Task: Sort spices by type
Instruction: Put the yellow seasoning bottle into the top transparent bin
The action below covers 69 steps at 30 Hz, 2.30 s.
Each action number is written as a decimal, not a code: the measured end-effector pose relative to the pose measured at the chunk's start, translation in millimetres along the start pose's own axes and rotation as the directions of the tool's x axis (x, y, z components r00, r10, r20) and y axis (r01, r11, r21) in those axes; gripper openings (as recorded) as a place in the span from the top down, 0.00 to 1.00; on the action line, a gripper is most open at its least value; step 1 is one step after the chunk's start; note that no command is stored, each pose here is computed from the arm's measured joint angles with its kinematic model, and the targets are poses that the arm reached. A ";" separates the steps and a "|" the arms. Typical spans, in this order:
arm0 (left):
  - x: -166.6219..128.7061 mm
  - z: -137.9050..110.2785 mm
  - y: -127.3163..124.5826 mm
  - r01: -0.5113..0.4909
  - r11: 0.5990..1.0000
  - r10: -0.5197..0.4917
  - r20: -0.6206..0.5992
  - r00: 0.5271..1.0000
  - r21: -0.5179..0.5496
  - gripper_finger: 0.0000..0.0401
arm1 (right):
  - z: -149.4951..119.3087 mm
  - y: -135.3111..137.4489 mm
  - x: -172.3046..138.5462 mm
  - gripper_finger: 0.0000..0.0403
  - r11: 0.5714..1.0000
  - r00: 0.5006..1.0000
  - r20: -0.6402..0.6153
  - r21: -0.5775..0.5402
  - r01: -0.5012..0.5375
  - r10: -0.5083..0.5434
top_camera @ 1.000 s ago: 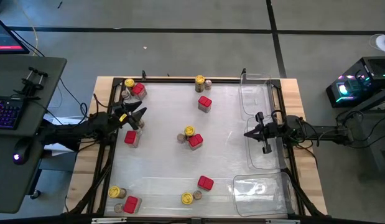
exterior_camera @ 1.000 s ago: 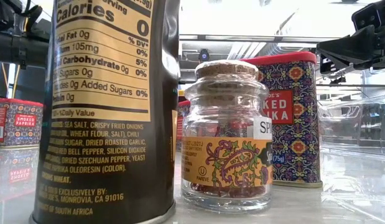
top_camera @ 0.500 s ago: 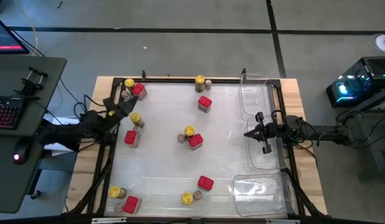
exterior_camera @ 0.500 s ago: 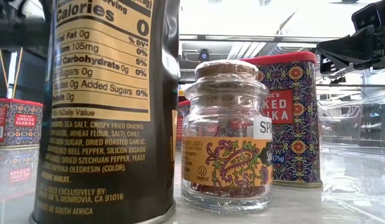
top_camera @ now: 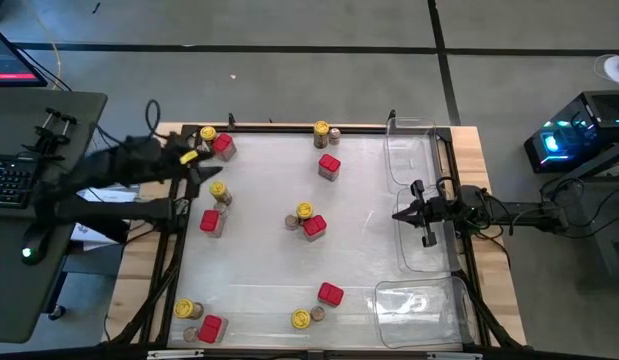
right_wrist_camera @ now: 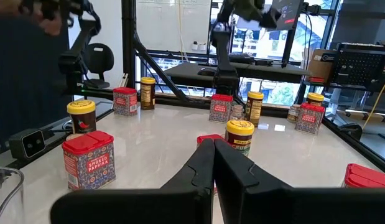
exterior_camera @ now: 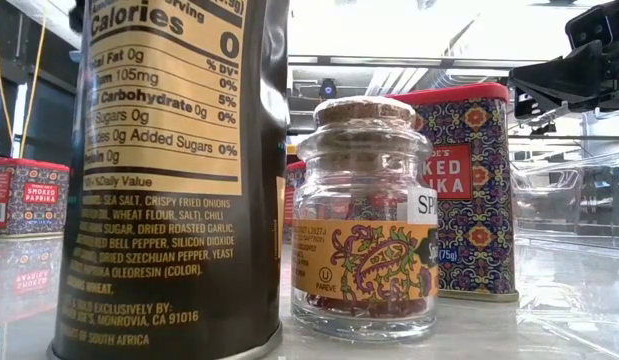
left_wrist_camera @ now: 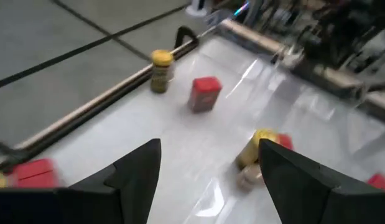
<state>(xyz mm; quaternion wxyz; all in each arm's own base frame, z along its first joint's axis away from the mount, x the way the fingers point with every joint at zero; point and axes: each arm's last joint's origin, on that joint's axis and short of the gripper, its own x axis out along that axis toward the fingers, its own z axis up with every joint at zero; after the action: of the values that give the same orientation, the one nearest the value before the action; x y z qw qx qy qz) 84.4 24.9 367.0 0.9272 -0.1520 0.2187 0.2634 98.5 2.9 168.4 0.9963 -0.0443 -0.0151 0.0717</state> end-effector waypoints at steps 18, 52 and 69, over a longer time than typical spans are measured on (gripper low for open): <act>5.3 38.8 -10.7 -0.207 0.939 0.143 -0.234 0.962 -0.276 0.36 | 0.0 0.0 0.0 1.00 1.000 1.000 0.000 0.000 0.000 0.000; 110.7 -29.0 26.2 -0.384 0.922 0.284 -0.746 0.602 0.041 0.36 | -0.1 0.0 0.0 1.00 1.000 1.000 0.000 0.000 0.000 0.000; 112.0 -27.0 25.9 -0.292 0.956 0.195 -0.784 0.589 0.018 0.43 | 0.0 0.0 0.0 1.00 1.000 1.000 0.000 0.000 0.000 0.000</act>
<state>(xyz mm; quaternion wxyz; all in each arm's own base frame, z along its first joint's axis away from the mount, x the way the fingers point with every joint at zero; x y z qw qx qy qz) 147.0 82.5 285.1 0.6859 -0.2711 0.6011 0.3078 98.5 2.9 168.4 0.9963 -0.0442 -0.0151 0.0718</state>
